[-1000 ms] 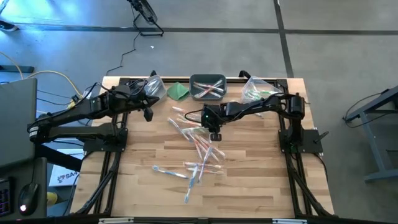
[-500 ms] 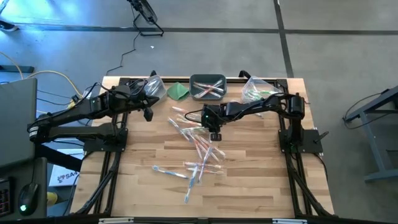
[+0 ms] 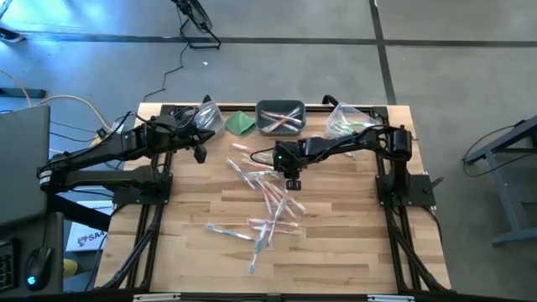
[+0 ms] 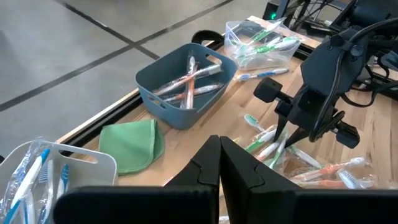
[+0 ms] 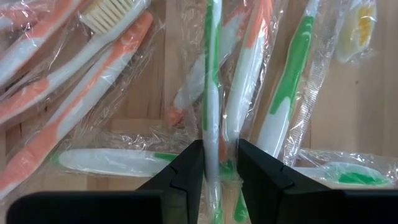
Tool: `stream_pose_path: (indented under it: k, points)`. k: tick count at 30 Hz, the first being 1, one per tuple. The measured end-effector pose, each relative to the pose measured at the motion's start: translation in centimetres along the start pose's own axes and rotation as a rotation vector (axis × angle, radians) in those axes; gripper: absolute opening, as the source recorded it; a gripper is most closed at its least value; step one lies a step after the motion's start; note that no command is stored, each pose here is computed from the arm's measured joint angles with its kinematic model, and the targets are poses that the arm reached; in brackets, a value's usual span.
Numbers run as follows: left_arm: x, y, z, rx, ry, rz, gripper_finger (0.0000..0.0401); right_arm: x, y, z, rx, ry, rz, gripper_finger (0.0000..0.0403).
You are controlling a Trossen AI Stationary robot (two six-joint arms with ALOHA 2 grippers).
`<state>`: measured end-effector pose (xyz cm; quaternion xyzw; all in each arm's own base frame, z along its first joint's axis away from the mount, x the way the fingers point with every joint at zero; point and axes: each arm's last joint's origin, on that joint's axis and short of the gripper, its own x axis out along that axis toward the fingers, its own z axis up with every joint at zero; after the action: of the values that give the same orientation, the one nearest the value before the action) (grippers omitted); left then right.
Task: Pick & Place Toothbrushes
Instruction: Put the bottom green toothbrush into the transparent bin
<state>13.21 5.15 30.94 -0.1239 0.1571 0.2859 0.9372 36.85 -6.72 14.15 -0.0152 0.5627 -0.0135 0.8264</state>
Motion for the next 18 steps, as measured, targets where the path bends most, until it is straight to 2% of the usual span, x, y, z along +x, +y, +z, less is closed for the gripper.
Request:
stream_pose_path:
  k: [11,18]
  points:
    - [0.0,0.0,0.0,0.0,0.0,0.001,0.0,-1.0,0.0,0.2,0.0,-0.02,-0.004,0.0028]
    - [0.0,0.0,0.0,0.0,-0.001,0.003,0.0,-2.8,-0.1,0.6,-0.007,-0.073,-0.025,0.0041]
